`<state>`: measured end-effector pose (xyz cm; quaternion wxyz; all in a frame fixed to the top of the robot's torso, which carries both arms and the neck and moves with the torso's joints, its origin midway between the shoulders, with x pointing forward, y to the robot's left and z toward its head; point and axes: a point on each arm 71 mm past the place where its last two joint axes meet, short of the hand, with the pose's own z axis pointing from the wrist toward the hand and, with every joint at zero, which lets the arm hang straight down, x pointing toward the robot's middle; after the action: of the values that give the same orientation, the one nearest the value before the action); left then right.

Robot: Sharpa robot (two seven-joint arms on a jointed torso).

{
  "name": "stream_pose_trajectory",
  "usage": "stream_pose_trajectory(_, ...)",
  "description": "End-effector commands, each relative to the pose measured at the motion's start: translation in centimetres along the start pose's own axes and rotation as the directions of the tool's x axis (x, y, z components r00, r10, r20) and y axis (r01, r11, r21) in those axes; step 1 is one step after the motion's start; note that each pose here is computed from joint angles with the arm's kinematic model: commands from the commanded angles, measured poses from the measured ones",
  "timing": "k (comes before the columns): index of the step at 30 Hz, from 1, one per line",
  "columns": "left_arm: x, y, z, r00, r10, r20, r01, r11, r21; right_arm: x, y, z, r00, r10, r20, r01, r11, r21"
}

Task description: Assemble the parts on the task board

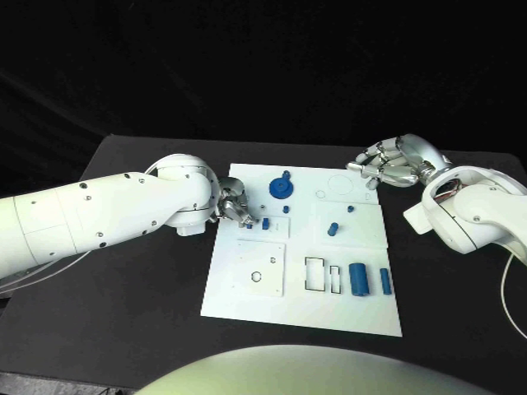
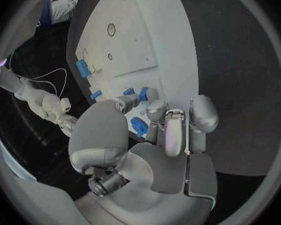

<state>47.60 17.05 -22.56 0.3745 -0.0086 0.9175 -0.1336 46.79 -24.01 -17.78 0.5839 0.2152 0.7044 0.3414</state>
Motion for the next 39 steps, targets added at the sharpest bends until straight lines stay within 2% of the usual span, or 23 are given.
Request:
stream_pose_trajectory(1,0.18,-0.03,0.08,1.0,0.001,-0.014,-0.001,1.0,-0.002,0.1,0.1,0.0,1.0,-0.002,-0.006,0.002,1.0,-0.011)
stream_pose_trajectory(19,0.02,0.04,0.08,1.0,-0.018,0.003,0.018,1.0,0.0,0.1,0.0,0.0,1.0,-0.002,-0.009,0.002,1.0,-0.007)
stream_pose_trajectory(29,-0.43,0.25,-0.42,0.997,-0.06,0.05,0.059,0.998,0.015,0.0,0.0,0.0,1.0,-0.005,-0.008,0.005,1.0,-0.007)
stream_pose_trajectory(35,-1.5,-0.02,-1.24,0.985,-0.134,0.112,0.128,0.99,0.06,-0.1,-0.2,0.0,1.0,-0.01,-0.005,0.01,1.0,-0.007)
stream_pose_trajectory(39,-2.42,-0.56,-1.88,0.961,-0.231,0.154,0.21,0.968,0.141,-0.1,-0.2,0.1,1.0,-0.012,-0.003,0.012,1.0,-0.007)
